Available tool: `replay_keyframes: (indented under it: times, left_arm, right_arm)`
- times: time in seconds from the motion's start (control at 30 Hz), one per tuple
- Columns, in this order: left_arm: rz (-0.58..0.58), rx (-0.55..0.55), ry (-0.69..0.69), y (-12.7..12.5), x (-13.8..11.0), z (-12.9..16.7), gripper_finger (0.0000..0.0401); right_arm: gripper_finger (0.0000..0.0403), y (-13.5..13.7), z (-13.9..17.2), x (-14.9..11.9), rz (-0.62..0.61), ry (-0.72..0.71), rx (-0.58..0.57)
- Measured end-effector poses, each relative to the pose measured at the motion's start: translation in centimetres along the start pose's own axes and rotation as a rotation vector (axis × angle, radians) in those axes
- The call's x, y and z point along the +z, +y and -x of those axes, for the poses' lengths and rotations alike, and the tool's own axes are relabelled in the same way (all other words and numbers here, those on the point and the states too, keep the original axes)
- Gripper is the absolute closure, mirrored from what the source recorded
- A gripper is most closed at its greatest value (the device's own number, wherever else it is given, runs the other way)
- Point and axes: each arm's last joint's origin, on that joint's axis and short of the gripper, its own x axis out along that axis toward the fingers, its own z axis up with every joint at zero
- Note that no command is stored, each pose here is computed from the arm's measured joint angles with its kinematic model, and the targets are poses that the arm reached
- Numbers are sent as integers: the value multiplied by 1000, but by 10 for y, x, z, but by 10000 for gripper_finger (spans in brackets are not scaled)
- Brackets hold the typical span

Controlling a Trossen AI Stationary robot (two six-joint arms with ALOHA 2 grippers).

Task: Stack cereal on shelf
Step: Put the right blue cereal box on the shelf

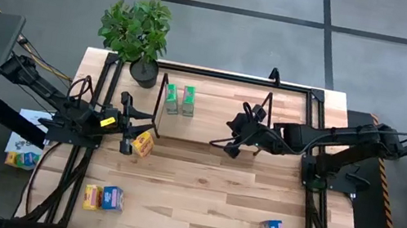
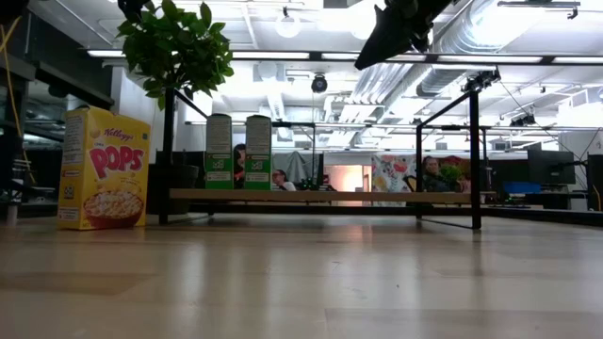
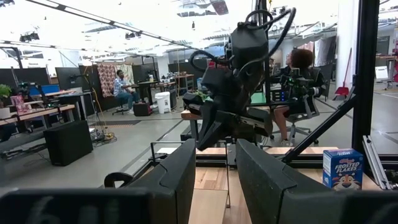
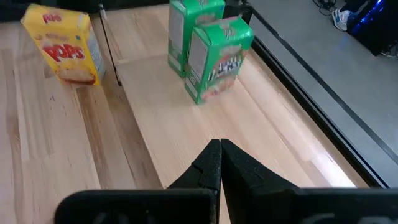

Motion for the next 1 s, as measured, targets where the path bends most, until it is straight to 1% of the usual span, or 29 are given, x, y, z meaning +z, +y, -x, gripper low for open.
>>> replay_keyframes:
  times: [0.1, 0.17, 0.27, 0.37, 0.5, 0.67, 0.77, 0.83, 0.9, 1.0]
  left_arm:
    - [0, 1, 0, 0, 0, 0, 295]
    - [0, 1, 0, 0, 0, 0, 295]
    - [-1, 1, 1, 0, 0, 0, 295]
    - [-3, 0, 4, 0, 0, 0, 295]
    - [-6, -1, 8, 0, -1, 0, 295]
    - [-6, -1, 8, 0, -1, 0, 295]
    - [-4, -1, 7, 0, -1, 0, 295]
    - [-4, -1, 7, 0, -1, 0, 295]
    - [-4, -1, 7, 0, -1, 0, 295]
    - [-4, -1, 7, 0, -1, 0, 295]
  right_arm:
    - [402, 2, 0, 11, -13, -97, 19]
    - [402, 4, 2, 19, -55, -156, 57]
    - [392, 5, 10, 30, -120, -174, 110]
    - [355, 11, 22, 33, -141, -111, 147]
    - [273, 21, 44, 32, -212, -3, 179]
    - [168, 34, 70, 22, -262, 167, 255]
    - [126, 39, 80, 14, -329, 305, 316]
    - [110, 41, 86, 8, -404, 419, 353]
    - [104, 43, 93, 0, -510, 584, 365]
    - [102, 50, 109, -16, -695, 852, 309]
